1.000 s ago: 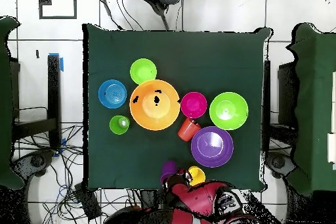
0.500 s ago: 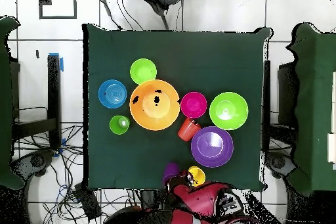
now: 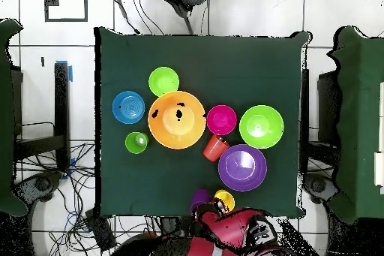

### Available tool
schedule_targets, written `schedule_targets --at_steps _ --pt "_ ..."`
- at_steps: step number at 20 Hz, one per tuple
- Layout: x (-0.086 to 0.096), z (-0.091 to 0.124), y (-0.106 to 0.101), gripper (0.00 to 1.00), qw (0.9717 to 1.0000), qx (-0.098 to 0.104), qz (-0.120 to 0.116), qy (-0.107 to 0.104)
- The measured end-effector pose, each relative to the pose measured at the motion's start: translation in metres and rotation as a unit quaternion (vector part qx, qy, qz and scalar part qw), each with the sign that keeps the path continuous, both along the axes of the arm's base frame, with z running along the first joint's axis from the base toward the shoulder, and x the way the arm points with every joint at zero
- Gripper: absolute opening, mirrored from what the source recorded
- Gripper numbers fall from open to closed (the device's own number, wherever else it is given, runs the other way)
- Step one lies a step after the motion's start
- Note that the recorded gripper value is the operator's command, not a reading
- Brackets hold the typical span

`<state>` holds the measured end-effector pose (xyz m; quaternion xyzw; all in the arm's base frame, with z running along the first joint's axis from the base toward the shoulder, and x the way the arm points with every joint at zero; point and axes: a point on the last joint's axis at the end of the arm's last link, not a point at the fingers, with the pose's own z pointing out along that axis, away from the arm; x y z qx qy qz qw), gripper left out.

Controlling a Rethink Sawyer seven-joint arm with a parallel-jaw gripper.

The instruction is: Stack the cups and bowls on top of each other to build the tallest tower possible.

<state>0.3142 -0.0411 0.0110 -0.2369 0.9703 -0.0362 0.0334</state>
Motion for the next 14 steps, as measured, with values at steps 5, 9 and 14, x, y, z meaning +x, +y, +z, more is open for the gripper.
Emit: schedule_targets --at_steps 5,9,14 --pt "-0.0004 0.0013 -0.0008 0.0 1.0 -0.007 0.005 0.0" --pt "-0.0013 0.0021 -0.0015 0.0 0.9999 -0.009 0.006 0.001" --pt "-0.0026 0.003 -0.0039 1.0 0.9999 -0.012 0.004 0.002"
